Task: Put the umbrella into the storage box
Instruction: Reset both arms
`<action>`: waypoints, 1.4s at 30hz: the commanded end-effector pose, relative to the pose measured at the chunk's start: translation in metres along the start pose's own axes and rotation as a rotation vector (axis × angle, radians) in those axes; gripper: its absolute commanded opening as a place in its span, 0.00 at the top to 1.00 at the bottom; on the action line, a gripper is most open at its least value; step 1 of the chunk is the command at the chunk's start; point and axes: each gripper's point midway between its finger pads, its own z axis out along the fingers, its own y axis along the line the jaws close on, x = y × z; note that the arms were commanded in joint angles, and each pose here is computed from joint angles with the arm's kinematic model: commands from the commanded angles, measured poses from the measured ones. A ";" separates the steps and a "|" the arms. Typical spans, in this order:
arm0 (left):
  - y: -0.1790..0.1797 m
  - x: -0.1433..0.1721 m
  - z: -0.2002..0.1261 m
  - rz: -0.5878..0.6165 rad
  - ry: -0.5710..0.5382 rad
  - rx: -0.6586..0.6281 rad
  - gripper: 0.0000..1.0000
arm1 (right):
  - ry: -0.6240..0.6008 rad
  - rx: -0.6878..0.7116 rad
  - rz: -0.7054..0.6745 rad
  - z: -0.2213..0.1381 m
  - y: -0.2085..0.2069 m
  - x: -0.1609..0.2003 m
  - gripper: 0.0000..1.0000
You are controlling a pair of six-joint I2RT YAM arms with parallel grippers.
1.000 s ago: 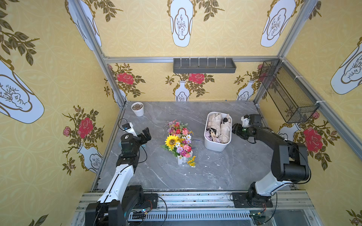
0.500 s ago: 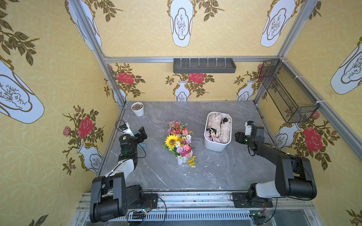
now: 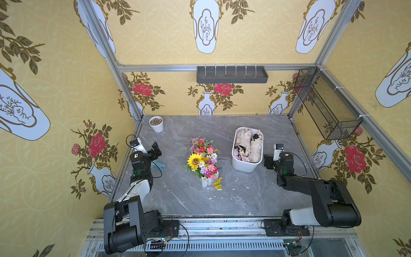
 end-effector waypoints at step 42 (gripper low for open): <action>-0.021 0.060 -0.033 0.093 -0.097 0.078 0.00 | -0.130 0.028 -0.014 -0.005 -0.003 -0.014 0.03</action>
